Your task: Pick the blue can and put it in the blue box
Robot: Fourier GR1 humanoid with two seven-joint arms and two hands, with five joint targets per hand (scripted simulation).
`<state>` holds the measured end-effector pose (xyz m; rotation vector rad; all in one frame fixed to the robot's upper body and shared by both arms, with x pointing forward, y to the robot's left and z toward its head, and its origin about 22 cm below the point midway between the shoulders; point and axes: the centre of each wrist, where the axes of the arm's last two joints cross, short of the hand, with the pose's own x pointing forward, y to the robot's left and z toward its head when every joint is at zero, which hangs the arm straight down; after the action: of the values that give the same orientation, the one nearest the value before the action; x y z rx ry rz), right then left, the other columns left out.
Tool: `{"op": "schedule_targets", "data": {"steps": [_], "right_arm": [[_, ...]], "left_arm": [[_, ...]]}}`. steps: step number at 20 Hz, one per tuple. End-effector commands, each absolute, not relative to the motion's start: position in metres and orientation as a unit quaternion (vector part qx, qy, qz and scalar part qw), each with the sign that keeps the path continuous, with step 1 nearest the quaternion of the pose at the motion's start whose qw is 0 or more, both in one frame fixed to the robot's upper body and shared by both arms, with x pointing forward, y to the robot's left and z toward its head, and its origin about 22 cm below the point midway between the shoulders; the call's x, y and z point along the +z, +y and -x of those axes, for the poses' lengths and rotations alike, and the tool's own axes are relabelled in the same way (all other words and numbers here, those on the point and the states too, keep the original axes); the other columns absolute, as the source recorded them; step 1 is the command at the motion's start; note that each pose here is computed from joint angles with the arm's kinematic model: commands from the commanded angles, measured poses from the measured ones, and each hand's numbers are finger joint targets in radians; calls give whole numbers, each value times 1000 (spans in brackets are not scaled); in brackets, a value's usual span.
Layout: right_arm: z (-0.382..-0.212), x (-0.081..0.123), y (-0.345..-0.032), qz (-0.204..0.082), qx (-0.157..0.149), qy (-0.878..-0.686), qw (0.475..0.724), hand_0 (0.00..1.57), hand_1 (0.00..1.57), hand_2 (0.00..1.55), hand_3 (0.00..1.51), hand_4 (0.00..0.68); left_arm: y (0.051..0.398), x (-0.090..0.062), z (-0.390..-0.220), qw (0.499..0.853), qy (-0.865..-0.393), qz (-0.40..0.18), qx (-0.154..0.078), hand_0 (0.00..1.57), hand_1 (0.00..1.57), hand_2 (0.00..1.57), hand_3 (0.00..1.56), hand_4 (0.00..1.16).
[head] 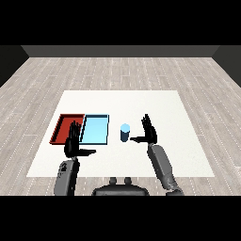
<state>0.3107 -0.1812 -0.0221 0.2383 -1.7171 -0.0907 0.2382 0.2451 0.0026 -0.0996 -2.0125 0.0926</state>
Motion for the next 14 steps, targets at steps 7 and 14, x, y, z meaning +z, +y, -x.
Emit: {"op": "schedule_targets", "data": {"steps": [7, 14], "right_arm": [[-314, -38, -164, -108, -44, -737, 665, 0, 0, 0, 0, 0], [-315, -61, -150, -123, -40, -725, 676, 0, 0, 0, 0, 0]], "left_arm": [[255, 24, -257, 527, -847, 57, 47, 0, 0, 0, 0, 0], [262, 0, -244, 525, -849, 41, 51, 0, 0, 0, 0, 0]]}}
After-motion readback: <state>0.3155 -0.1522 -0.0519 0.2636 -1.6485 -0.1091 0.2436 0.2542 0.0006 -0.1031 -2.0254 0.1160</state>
